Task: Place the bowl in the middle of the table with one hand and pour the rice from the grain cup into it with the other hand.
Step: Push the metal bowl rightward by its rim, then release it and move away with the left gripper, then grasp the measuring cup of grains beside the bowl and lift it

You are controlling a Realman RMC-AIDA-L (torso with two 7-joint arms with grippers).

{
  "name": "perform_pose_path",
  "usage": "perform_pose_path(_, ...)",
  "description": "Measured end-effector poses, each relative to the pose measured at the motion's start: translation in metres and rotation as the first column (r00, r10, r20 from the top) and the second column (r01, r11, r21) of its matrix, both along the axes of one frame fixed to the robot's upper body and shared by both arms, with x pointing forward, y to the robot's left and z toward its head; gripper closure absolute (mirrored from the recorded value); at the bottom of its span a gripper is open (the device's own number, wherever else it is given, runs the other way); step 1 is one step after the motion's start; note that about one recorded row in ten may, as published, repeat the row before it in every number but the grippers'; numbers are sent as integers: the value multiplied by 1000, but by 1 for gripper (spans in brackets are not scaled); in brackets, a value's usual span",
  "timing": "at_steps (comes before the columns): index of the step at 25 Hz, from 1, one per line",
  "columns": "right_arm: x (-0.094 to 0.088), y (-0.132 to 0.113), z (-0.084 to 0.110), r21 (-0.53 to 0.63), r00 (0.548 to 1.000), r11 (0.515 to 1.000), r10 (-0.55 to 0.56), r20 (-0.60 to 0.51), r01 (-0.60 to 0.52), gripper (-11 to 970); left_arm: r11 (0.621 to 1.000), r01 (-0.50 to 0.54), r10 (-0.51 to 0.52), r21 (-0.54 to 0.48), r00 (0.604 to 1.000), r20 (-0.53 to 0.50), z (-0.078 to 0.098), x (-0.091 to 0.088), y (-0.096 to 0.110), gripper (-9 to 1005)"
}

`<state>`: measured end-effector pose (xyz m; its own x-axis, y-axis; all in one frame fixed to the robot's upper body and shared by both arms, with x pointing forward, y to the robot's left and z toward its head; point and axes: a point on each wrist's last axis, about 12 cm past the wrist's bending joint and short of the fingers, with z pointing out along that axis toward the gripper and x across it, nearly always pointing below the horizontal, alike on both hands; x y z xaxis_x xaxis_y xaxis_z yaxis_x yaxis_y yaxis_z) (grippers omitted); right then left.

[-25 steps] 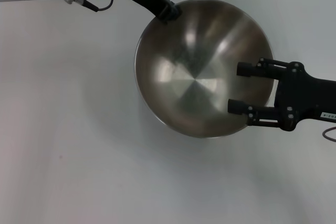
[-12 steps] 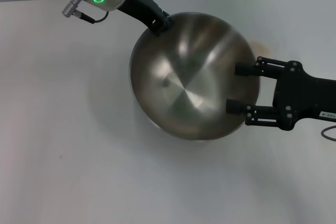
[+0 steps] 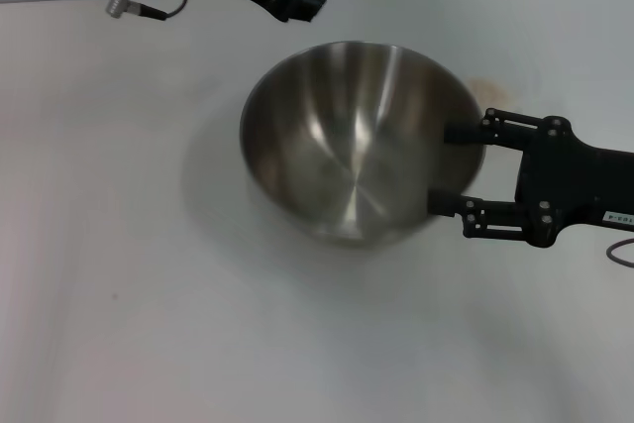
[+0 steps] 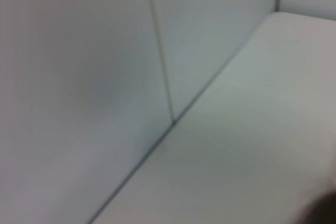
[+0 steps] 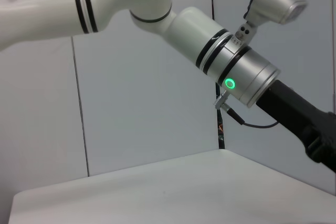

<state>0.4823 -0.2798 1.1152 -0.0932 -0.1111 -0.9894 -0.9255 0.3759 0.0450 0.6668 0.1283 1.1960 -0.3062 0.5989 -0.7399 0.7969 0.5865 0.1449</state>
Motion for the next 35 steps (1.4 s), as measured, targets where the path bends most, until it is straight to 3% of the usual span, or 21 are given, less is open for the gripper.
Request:
perform_pose_path(2,0,0,0,0,1000,1000,-2,0,2,185,999,-32,33,-16,999,25,-1,2,5,611)
perform_pose_path(4,0,-1,0,0,1000,1000,-3,1,3,185,985,-135,140,-107,989,40,0,7,19,376)
perform_pose_path(8,1,0,0,-1,1000,1000,-1,6,1,185,965,-180,193,-192,980,54,4,7,36,254)
perform_pose_path(9,1,0,1,-3,1000,1000,1,7,-1,185,962,-159,189,-221,974,123,9,1,49,224)
perform_pose_path(11,2,0,1,-3,1000,1000,2,8,-2,185,959,-150,192,-240,968,162,12,-4,56,163)
perform_pose_path(13,2,1,1,-3,1000,1000,4,10,-4,185,946,-148,213,-289,954,210,16,-12,66,163)
perform_pose_path(14,4,2,2,-3,1000,1000,7,14,-7,185,920,-160,250,-357,942,223,17,-19,78,163)
perform_pose_path(20,6,4,3,-5,1000,1000,13,19,-13,185,856,-136,263,-498,945,192,7,-39,113,163)
perform_pose_path(23,8,4,3,-3,1000,1000,8,18,-8,185,805,-65,202,-589,965,170,-8,-54,129,163)
perform_pose_path(24,9,4,3,2,1000,1000,7,14,-7,185,768,-3,139,-640,977,162,-15,-65,137,163)
perform_pose_path(26,11,6,3,6,1000,1000,9,15,-10,185,751,26,106,-659,982,158,-19,-70,142,163)
perform_pose_path(29,13,5,4,6,1000,1000,-2,17,2,185,709,137,-51,-692,988,144,-29,-90,159,163)
perform_pose_path(31,15,3,2,7,999,1000,-31,13,31,185,703,160,-81,-693,986,146,-32,-95,162,163)
perform_pose_path(34,19,-1,-2,17,998,997,-70,-4,70,185,699,257,-149,-667,965,215,-47,-123,175,163)
perform_pose_path(35,20,-2,-3,23,997,997,-79,-12,79,185,699,257,-149,-667,965,215,-47,-123,175,163)
